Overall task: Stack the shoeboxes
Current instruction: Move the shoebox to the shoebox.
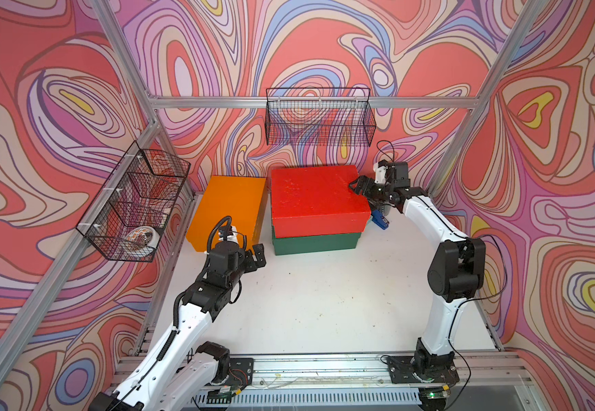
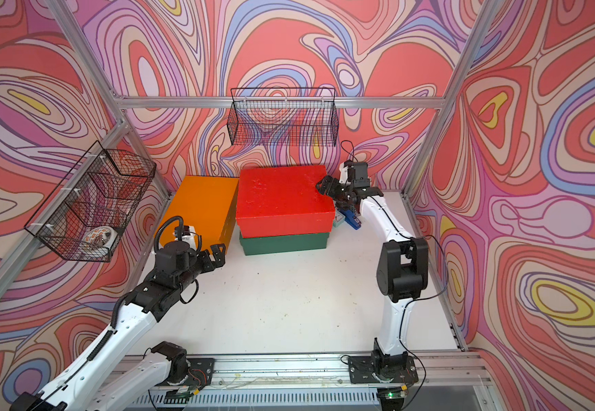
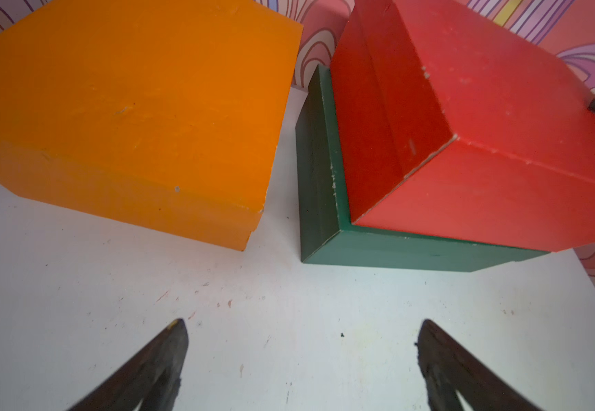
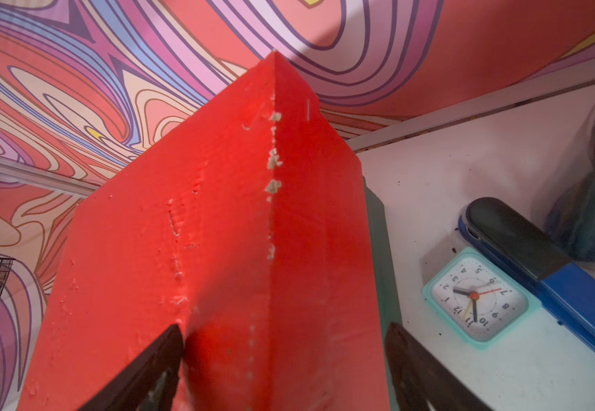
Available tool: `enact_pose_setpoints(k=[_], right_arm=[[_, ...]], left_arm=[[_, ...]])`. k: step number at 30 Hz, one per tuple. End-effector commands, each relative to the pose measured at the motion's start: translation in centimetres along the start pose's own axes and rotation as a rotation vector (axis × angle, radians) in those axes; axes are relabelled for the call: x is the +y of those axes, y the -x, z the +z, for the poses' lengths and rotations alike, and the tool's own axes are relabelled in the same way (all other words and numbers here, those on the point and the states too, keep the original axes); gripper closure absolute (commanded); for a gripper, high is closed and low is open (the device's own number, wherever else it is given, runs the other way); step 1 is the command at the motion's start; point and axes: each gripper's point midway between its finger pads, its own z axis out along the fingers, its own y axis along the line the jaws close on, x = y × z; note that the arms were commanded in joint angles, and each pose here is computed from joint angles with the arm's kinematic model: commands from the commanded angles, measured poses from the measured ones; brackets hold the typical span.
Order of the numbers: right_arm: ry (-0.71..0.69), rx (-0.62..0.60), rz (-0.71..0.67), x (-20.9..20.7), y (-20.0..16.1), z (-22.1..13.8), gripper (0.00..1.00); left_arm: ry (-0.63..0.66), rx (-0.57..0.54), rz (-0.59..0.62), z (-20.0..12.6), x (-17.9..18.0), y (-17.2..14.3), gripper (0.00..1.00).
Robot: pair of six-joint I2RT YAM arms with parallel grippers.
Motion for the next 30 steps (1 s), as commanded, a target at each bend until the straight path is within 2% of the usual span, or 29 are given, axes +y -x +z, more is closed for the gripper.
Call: enact_pose_setpoints(k=[1, 4, 7, 11, 15, 20, 30], right_arm=[[-0.005, 0.067, 0.005, -1.2, -2.0, 1.6, 0.12], [-0.001, 0.068, 0.006, -1.1, -2.0, 1.7, 0.12], [0.002, 0.071, 0.007, -1.1, -2.1, 1.8, 0.12], [0.011, 0.076, 0.012, -0.9, -2.1, 2.0, 0.12], [0.009, 0.083, 0.012, -0.9, -2.2, 2.1, 0.12], [0.03, 0.085, 0.011, -0.4, -2.2, 2.3, 0.12], [0.046, 0.105, -0.003, 0.7, -2.8, 3.2, 0.13]], left_arm=[[-0.096, -0.108, -0.053, -0.4, -3.3, 5.3, 0.0], [-0.185, -0.109, -0.057, 1.0, -6.3, 7.4, 0.0], [-0.236, -0.079, -0.05, 3.8, -8.5, 8.6, 0.0], [-0.271, 0.0, -0.043, 7.7, -10.4, 8.3, 0.02], [-0.271, 0.002, -0.044, 9.8, -10.5, 8.0, 0.01], [-0.317, 0.03, -0.05, 10.7, -11.4, 7.5, 0.01], [-0.382, 0.028, -0.067, 10.1, -12.0, 6.8, 0.01]])
